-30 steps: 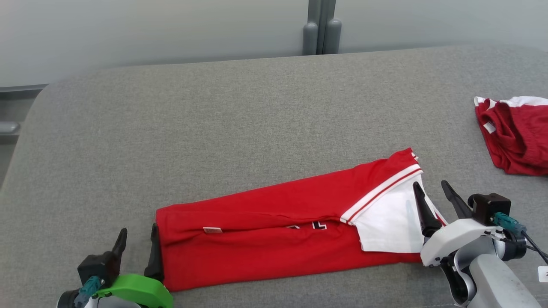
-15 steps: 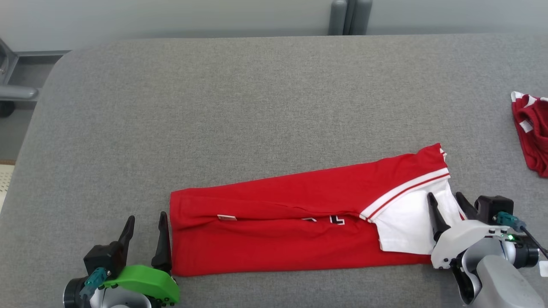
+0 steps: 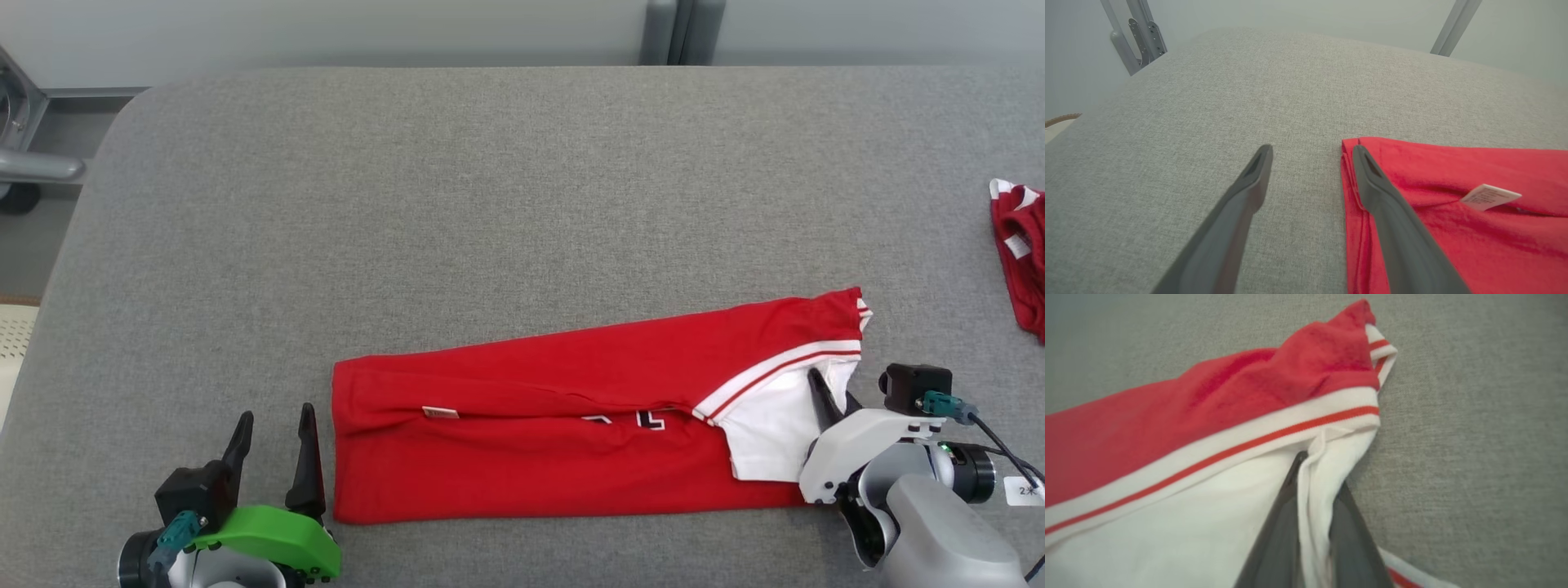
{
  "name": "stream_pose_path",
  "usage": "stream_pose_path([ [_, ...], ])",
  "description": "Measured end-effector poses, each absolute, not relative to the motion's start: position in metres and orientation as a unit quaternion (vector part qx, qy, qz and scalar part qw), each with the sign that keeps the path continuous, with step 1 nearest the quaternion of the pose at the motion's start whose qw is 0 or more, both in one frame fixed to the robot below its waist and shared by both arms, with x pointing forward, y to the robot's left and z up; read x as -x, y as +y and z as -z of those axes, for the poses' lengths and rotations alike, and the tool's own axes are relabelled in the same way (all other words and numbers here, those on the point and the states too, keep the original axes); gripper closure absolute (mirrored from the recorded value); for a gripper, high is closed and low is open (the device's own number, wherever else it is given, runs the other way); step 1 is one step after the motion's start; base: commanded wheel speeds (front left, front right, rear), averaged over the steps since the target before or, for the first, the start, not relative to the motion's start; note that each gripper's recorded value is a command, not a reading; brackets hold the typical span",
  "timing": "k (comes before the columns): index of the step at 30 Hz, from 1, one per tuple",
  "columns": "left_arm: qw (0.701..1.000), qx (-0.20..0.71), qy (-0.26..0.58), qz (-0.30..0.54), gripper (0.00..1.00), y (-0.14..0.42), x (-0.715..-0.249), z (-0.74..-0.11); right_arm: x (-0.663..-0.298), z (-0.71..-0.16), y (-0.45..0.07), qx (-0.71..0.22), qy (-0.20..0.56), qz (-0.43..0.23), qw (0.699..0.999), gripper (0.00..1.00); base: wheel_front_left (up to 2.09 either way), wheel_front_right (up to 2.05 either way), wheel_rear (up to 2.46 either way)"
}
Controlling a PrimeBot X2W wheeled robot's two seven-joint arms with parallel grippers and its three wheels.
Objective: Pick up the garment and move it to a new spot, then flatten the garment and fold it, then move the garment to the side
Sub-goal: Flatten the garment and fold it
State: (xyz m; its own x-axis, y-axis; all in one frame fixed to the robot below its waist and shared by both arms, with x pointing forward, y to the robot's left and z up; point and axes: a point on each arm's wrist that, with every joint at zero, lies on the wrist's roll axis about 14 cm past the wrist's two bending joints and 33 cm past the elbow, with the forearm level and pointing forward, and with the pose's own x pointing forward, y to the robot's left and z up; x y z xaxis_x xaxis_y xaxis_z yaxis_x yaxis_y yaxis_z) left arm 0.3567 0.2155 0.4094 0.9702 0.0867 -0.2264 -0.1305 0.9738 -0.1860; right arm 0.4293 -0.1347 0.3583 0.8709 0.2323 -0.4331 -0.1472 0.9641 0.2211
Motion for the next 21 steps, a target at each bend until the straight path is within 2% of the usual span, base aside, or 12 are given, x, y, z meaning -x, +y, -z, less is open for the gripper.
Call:
stream_pose_path([
  [6, 0.988, 0.101, 0.104, -0.052, 0.00, 0.214, -0.358, -0.413, -0.434, -0.363, -0.157, -0.089, 0.227, -0.081, 0.966, 1.00, 0.00, 0.00, 0.00],
  [11, 0.988, 0.103, 0.104, -0.043, 0.00, 0.209, -0.360, -0.412, -0.451, -0.380, -0.231, -0.063, 0.206, 0.000, 0.977, 1.00, 0.00, 0.00, 0.00],
  [14, 0.988, 0.106, 0.105, -0.036, 0.00, 0.204, -0.361, -0.412, -0.460, -0.399, -0.255, -0.047, 0.177, 0.021, 0.983, 1.00, 0.00, 0.00, 0.00],
  [17, 0.988, 0.109, 0.106, -0.032, 0.00, 0.201, -0.363, -0.411, -0.469, -0.419, -0.247, -0.035, 0.142, 0.006, 0.989, 1.00, 0.00, 0.00, 0.00],
  [21, 0.988, 0.112, 0.107, -0.022, 0.00, 0.194, -0.364, -0.411, -0.469, -0.433, -0.195, -0.034, 0.111, -0.059, 0.991, 1.00, 0.00, 0.00, 0.00],
])
